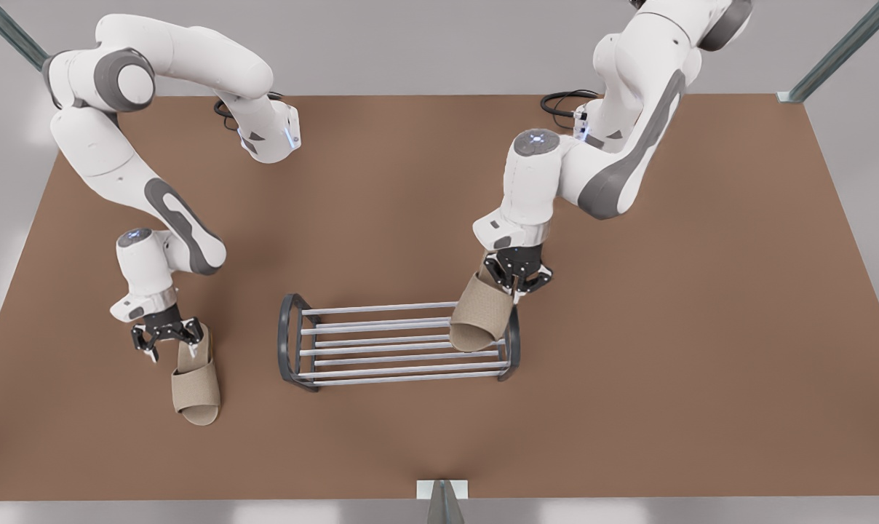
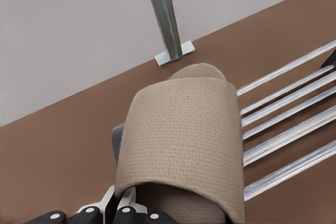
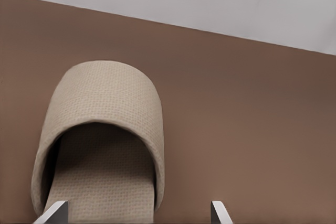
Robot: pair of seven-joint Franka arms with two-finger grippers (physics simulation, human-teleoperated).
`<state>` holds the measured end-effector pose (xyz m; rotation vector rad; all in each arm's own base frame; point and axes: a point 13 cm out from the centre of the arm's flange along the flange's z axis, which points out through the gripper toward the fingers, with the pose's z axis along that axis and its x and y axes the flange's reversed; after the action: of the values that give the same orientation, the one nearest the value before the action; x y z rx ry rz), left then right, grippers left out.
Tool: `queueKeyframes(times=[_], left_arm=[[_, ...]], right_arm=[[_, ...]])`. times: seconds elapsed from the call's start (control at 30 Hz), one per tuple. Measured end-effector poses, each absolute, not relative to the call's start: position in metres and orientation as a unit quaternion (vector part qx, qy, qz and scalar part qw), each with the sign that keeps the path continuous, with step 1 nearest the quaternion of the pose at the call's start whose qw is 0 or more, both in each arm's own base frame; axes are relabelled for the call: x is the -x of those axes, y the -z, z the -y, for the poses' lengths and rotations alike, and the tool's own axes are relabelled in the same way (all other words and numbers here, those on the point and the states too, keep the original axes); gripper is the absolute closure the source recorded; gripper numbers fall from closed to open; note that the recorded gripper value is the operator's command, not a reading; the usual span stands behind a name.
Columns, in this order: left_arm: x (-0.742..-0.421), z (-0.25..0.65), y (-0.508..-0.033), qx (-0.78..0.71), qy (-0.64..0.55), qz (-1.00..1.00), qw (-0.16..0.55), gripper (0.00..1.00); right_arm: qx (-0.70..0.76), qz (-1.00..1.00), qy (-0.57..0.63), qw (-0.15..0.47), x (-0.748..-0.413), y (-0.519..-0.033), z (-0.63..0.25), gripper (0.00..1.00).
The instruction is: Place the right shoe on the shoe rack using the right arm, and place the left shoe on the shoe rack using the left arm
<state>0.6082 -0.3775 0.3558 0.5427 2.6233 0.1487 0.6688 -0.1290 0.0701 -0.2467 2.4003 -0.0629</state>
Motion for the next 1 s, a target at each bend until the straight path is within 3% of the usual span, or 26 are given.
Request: queueKeyframes(times=[0.2, 0.6, 1.0], left_arm=[[-0.618, 0.408, -0.340, -0.131, -0.090, -0.963, 0.216, 0.79], [-0.605, 0.423, -0.280, -0.035, -0.163, -0.961, 0.219, 0.79], [-0.600, 0.437, -0.259, 0.039, -0.171, -0.953, 0.248, 0.79]], right_arm=[[0.096, -0.925, 0.027, 0.367, -0.681, -0.081, 0.128, 0.00], [0.088, -0.919, 0.030, 0.384, -0.707, -0.084, 0.137, 0.00], [0.083, -0.918, 0.027, 0.386, -0.715, -0.073, 0.138, 0.00]])
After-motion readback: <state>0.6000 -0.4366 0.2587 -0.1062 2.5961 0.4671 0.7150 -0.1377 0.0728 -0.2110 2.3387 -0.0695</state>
